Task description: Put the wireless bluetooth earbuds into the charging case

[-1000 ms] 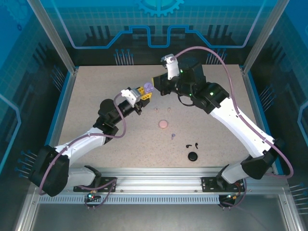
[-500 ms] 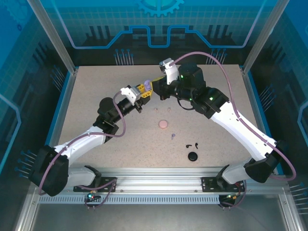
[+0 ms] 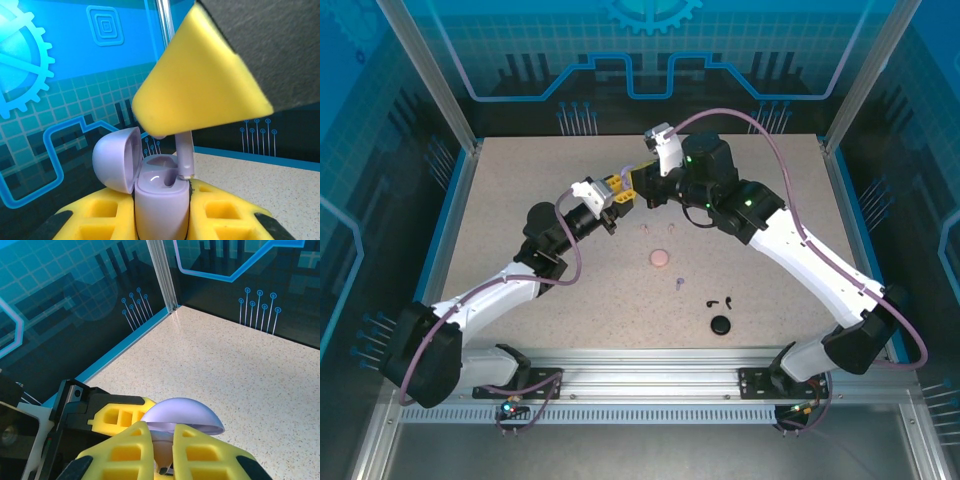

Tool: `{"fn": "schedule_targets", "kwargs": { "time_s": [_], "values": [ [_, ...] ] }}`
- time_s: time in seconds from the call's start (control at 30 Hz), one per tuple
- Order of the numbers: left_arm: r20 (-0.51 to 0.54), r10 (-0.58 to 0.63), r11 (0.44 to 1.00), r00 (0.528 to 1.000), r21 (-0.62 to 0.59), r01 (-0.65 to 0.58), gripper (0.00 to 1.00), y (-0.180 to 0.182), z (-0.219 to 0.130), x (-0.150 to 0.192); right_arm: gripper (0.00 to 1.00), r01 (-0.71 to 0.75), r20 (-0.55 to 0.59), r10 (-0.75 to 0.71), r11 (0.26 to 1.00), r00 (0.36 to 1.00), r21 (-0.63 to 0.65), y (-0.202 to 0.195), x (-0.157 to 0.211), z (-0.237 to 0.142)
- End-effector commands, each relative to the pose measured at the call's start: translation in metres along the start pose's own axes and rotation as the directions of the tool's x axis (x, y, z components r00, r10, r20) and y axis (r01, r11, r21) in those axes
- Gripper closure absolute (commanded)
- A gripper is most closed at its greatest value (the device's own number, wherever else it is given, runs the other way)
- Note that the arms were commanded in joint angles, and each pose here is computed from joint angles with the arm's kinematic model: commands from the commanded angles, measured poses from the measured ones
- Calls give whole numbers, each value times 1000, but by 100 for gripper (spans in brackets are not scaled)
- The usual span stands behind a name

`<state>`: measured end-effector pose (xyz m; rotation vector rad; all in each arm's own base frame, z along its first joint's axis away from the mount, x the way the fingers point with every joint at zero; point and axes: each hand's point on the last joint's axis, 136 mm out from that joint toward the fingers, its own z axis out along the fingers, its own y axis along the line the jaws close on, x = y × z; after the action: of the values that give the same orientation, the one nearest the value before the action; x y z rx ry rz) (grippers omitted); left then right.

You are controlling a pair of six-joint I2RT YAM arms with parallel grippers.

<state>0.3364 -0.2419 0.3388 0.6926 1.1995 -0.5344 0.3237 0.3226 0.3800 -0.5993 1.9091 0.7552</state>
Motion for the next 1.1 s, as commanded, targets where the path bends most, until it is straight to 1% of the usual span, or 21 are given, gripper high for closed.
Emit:
{"fn": "schedule_targets", "kwargs": {
  "time_s": [0.0, 0.3, 0.73, 0.93, 1.07],
  "values": [
    [66, 36, 999, 997, -5, -36, 100, 1, 3, -27, 89, 22, 8, -22, 1000, 1000, -1, 2, 0, 4],
    [65, 39, 999, 997, -7, -39, 100, 1, 2, -28, 89, 15, 6, -15, 999, 1000, 42, -11, 5, 1],
    [66, 35, 999, 997, -6, -35, 100, 2, 3, -29, 91, 22, -12, -21, 999, 1000, 43, -14, 10, 3],
    [68, 29, 1000, 997, -5, -29, 100, 1, 4, -31, 92, 85, -46, -84, 996, 995, 11, -4, 20, 8],
    [70, 30, 1000, 997, -5, -30, 100, 1, 3, -32, 92, 136, -75, -134, 990, 988, 22, -1, 28, 11]
  ]
}}
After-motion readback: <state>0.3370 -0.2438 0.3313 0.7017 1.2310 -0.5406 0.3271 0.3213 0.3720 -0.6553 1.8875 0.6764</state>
